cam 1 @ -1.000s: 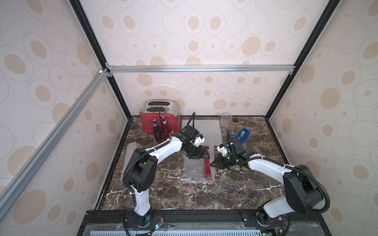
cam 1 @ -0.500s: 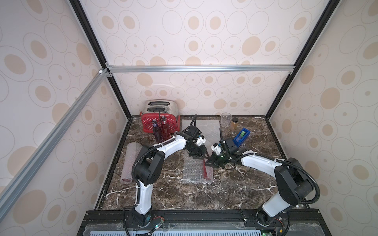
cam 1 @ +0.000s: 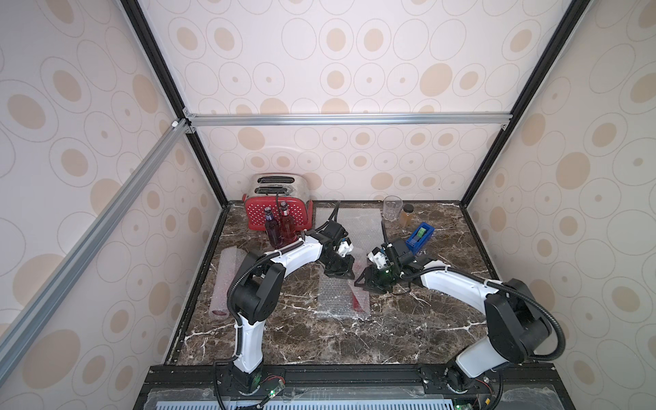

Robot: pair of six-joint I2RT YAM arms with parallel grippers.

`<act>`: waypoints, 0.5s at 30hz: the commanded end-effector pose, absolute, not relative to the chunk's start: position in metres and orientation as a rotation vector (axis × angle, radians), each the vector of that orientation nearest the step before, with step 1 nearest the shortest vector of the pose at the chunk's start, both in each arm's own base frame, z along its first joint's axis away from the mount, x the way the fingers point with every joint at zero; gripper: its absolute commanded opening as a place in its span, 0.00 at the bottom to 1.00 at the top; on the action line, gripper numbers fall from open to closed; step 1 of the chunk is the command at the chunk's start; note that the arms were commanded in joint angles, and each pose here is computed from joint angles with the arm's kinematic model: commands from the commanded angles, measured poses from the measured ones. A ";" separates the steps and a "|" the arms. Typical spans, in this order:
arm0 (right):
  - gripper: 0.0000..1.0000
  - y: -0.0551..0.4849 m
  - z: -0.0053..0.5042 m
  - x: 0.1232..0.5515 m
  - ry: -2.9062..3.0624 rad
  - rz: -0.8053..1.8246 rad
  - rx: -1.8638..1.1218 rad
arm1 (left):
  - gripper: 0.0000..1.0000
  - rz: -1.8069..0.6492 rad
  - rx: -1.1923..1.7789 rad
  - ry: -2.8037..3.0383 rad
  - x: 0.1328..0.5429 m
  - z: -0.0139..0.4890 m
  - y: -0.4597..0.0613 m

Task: Wrap wine bottles in bubble wrap
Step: Wrap the wine bottle in bubble wrap.

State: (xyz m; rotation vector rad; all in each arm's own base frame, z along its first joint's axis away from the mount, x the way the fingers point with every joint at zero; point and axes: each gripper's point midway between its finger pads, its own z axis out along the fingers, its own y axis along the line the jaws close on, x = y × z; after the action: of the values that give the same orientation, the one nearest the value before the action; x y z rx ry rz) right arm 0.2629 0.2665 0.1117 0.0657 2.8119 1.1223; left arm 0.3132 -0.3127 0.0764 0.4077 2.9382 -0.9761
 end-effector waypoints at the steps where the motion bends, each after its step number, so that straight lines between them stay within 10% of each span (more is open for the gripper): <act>1: 0.52 0.245 0.117 0.256 2.826 0.949 0.082 | 0.01 -0.900 0.438 2.934 0.312 0.079 -0.299; 15: 0.64 0.246 0.077 0.256 2.865 0.700 0.167 | 0.03 -0.897 0.434 2.961 0.309 0.065 -0.297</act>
State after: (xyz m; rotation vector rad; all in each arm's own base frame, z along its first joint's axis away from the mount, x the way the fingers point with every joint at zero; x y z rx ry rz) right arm 0.2555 0.2487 0.0919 0.1293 2.8422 0.7913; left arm 0.3102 -0.3025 0.0640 0.4120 2.9612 -0.9165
